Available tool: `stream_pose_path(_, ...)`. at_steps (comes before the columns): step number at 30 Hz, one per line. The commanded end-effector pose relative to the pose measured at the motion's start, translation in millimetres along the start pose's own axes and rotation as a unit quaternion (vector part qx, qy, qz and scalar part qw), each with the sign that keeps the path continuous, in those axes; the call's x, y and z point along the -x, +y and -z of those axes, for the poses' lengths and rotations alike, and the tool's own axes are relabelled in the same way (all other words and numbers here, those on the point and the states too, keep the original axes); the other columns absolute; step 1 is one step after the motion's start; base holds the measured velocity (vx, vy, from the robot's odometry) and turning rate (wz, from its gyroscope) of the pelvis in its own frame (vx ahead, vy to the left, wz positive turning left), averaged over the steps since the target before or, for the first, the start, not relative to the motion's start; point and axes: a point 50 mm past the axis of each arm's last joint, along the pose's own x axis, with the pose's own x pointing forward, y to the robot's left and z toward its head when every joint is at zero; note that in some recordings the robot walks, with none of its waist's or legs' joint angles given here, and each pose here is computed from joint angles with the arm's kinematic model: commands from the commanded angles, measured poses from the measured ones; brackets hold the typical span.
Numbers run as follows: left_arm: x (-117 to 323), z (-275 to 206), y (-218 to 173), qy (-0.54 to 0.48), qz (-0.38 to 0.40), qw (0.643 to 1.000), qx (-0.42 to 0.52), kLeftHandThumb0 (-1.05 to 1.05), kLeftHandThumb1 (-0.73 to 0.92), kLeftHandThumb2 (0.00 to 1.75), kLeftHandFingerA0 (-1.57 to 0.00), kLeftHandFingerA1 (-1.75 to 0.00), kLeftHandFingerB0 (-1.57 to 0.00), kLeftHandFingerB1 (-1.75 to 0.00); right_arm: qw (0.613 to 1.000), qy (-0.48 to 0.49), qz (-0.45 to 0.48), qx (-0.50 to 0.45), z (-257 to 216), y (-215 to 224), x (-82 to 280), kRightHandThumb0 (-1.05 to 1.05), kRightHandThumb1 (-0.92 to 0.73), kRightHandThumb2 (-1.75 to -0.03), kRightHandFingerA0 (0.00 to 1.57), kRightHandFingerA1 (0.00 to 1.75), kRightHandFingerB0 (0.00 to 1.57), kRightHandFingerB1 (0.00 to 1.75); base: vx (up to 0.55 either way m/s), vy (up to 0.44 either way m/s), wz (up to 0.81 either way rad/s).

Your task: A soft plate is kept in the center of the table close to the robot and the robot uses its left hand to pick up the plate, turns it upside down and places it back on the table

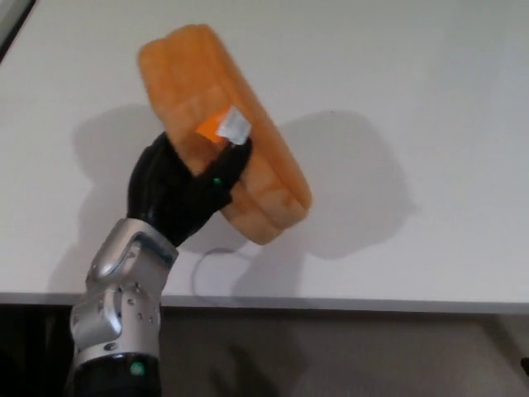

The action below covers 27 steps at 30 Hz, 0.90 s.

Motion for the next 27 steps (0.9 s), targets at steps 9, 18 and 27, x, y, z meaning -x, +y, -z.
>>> stream_pose_path(9,16,44,1,-0.150,-0.214,0.850,0.456,-0.10,0.49,0.85,-0.99,-1.75,-0.57,-1.75,1.000,0.012,-0.005,0.005,-5,-9,1,-0.81,-0.75,-1.08,0.33,0.56,0.15,0.48,0.00,0.000,0.00)
stream_pose_path(18,16,43,6,-0.126,-0.272,0.834,0.463,-0.07,0.49,0.85,-0.95,-1.75,-0.52,-1.75,1.000,0.014,-0.008,0.004,-5,-10,1,-0.77,-0.91,-0.68,0.36,0.44,0.18,0.34,0.00,0.000,0.00)
stream_pose_path(27,20,37,17,-0.084,-0.336,0.829,0.439,-0.03,0.48,0.80,-0.93,-1.75,-0.46,-1.75,1.000,0.007,-0.005,0.011,-5,-10,0,-0.76,-0.73,-1.06,0.30,0.55,0.12,0.47,0.00,0.000,0.00)
